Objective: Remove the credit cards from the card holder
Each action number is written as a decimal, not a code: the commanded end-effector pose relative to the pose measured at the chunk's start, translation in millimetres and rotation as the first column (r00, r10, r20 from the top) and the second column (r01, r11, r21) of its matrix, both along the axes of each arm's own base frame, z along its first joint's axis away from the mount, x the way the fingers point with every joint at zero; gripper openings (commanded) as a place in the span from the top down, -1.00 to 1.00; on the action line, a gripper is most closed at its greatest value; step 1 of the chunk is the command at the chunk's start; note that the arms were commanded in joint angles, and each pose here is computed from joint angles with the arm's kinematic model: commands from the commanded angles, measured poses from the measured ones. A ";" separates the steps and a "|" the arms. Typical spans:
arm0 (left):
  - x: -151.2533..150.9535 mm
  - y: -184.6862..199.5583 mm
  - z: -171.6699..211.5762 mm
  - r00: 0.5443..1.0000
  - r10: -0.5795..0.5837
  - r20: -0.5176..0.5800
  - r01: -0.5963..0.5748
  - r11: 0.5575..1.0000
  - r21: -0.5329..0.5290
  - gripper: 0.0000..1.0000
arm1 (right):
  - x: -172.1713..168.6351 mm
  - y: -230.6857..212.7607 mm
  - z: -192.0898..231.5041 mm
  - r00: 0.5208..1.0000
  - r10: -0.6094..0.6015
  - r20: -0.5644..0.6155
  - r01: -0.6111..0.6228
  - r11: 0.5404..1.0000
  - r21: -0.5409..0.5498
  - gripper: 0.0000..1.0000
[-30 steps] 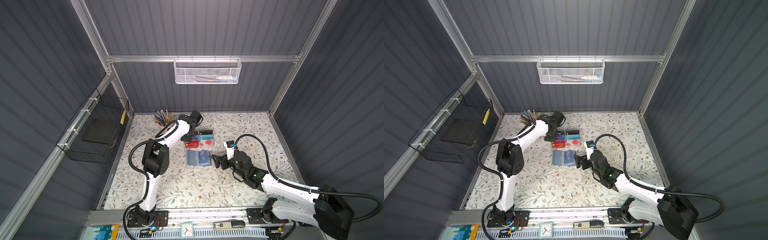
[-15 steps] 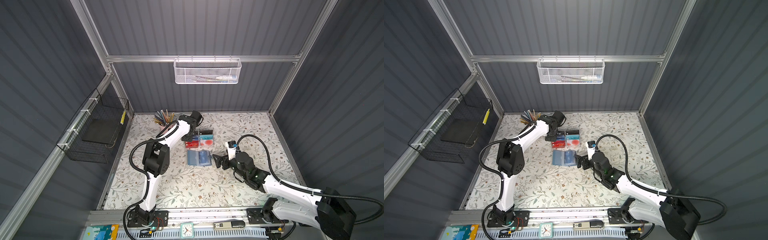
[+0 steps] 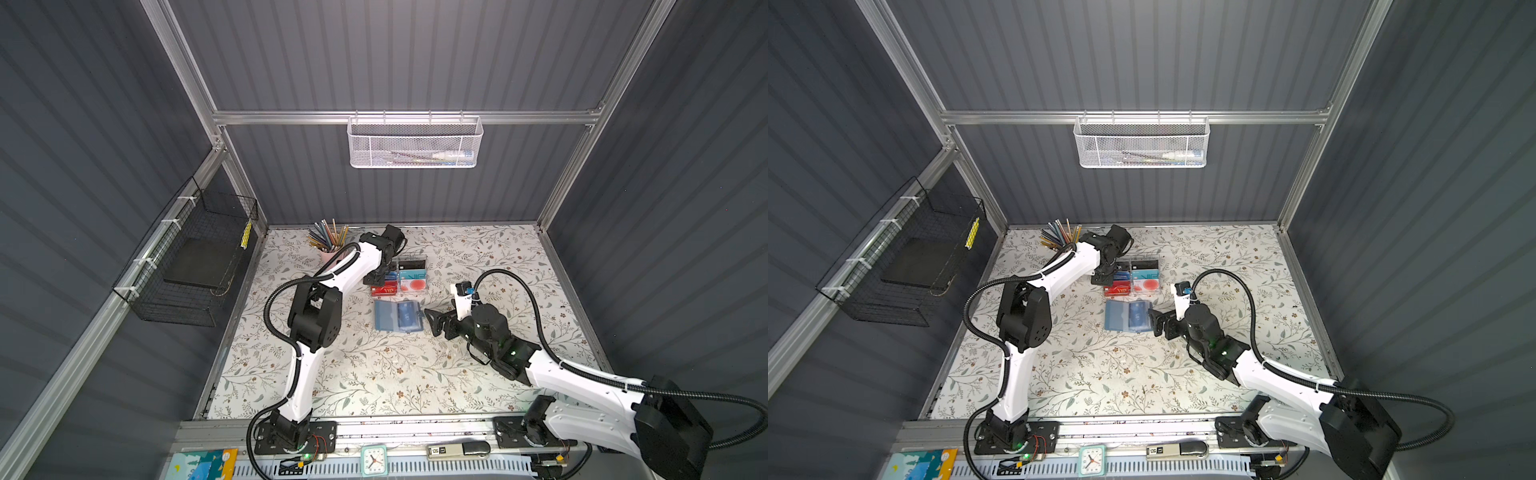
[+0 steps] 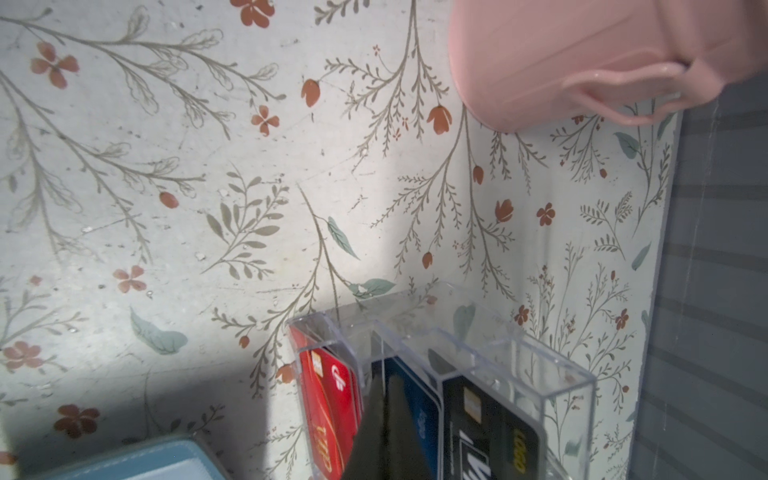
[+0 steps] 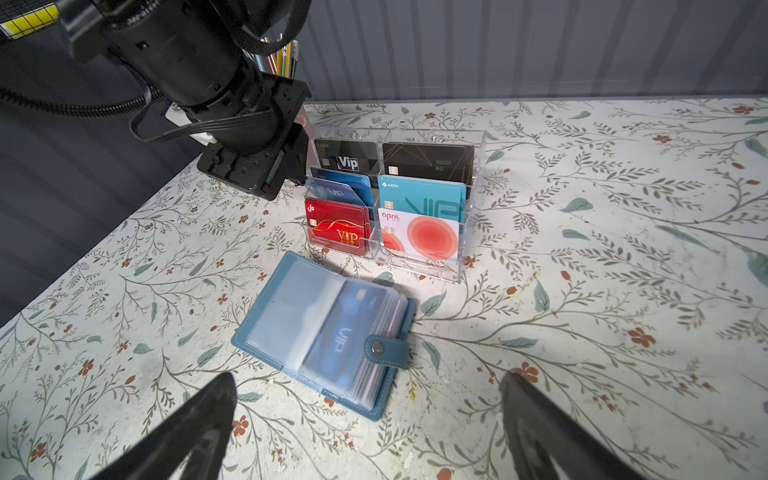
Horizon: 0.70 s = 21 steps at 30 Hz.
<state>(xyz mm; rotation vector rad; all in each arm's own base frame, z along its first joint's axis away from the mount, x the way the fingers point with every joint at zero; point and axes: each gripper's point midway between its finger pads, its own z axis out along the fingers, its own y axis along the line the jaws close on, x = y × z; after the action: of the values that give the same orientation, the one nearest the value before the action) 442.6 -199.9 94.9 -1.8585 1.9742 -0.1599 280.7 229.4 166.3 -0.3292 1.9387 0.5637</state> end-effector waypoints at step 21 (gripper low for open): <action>19.0 -10.9 11.9 0.995 -0.032 0.096 0.031 0.999 0.012 0.76 | -0.7 2.5 2.3 1.000 0.015 0.005 -0.015 0.999 0.029 -0.98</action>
<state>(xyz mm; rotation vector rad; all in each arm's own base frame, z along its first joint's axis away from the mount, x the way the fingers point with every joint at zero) 454.6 -208.5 99.8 -1.8337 1.9489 -0.2365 279.8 232.4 167.8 -0.3379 1.9321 0.5838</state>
